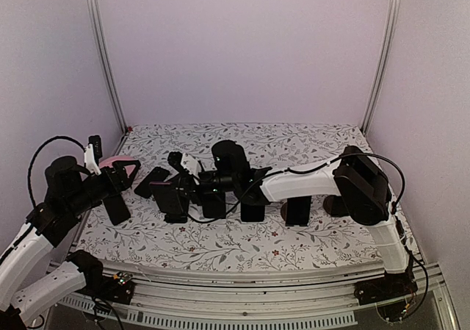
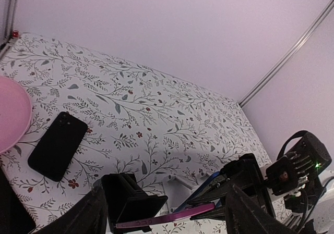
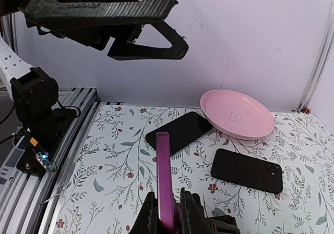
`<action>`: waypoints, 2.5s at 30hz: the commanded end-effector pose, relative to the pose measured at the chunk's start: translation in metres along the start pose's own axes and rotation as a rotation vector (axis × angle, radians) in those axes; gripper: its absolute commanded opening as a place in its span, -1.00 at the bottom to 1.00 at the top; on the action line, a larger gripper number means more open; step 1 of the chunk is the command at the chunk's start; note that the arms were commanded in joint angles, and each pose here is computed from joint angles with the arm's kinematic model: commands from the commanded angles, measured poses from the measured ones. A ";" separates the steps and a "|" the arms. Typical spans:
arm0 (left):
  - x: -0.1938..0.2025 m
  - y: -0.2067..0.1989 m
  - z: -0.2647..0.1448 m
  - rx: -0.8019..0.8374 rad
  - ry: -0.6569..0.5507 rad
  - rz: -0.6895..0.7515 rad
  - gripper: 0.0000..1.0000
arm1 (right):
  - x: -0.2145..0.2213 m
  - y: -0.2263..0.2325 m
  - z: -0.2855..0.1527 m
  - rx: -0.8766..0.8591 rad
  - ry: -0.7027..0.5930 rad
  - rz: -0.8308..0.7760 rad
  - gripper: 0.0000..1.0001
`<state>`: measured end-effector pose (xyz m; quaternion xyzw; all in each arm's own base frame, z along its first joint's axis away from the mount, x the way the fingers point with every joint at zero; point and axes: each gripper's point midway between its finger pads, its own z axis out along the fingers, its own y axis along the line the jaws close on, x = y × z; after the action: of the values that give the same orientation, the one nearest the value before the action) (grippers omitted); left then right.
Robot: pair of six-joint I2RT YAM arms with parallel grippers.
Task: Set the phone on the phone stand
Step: Pass from the right arm to the left
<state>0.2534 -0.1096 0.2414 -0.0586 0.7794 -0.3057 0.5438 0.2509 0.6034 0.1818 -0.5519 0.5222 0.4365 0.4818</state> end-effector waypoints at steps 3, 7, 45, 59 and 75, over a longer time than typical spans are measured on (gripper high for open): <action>-0.004 0.001 0.002 0.002 -0.013 0.010 0.55 | 0.012 0.003 0.006 0.006 0.008 -0.008 -0.97; -0.003 0.001 0.002 0.004 -0.012 0.011 0.55 | 0.015 0.006 0.007 0.007 0.020 -0.012 -0.97; 0.033 -0.034 0.004 0.026 -0.007 0.234 0.76 | -0.110 -0.032 -0.025 0.167 -0.033 0.340 -0.97; 0.062 -0.044 0.024 0.010 0.093 0.293 0.83 | -0.120 -0.031 -0.028 0.160 -0.018 0.439 -0.96; 0.059 -0.049 0.044 -0.091 0.082 0.326 0.77 | -0.120 -0.026 -0.031 0.139 -0.002 0.500 -0.96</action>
<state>0.2492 -0.1817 0.1990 0.0537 0.8191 -0.1786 0.5425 0.2718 0.5976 0.2326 -0.3825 0.7150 0.4632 0.3577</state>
